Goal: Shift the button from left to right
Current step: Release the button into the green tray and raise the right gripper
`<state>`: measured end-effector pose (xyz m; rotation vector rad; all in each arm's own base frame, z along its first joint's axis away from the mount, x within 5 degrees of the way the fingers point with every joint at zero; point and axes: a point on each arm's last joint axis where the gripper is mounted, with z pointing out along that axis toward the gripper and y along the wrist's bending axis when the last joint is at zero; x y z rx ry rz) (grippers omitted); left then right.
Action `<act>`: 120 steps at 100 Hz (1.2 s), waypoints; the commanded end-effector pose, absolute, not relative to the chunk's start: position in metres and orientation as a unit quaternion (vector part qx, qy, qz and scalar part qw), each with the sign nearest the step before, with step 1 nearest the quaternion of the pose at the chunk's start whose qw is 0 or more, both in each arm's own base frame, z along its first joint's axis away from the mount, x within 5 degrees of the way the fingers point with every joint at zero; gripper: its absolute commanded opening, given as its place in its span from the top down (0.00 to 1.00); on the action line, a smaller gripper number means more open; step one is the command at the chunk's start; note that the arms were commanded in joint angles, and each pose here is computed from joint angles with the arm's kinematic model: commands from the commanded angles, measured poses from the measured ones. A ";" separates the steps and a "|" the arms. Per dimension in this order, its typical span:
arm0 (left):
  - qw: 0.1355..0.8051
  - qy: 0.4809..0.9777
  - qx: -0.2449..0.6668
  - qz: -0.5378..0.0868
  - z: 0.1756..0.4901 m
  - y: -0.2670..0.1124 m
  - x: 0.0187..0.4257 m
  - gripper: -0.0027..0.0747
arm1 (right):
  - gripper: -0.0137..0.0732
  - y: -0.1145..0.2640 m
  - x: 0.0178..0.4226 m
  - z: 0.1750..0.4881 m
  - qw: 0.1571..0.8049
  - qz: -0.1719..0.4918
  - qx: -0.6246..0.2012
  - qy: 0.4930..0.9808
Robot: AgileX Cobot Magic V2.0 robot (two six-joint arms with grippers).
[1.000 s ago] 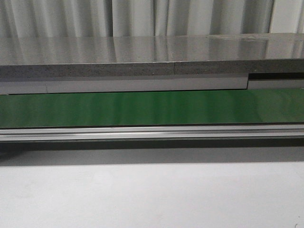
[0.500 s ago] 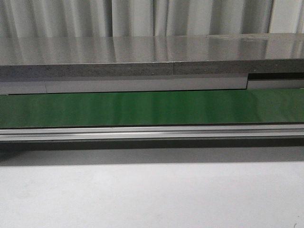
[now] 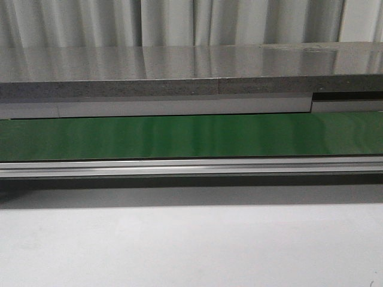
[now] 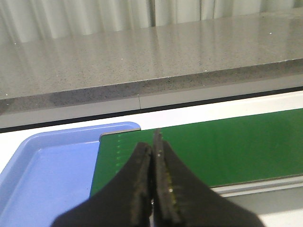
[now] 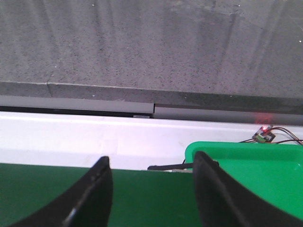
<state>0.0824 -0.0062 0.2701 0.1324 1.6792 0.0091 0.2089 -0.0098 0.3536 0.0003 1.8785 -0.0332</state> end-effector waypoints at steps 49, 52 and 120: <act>0.702 0.710 0.054 0.004 0.286 -0.006 0.083 0.99 | 0.38 0.000 0.068 0.311 0.703 -0.019 -0.006 0.711; 0.702 0.710 0.054 0.004 0.286 -0.006 0.083 0.99 | 0.38 0.000 0.063 0.310 0.705 -0.019 -0.008 0.709; 0.702 0.710 0.054 0.004 0.286 -0.006 0.083 0.99 | 0.92 0.002 0.054 0.304 0.692 -0.014 -0.013 0.722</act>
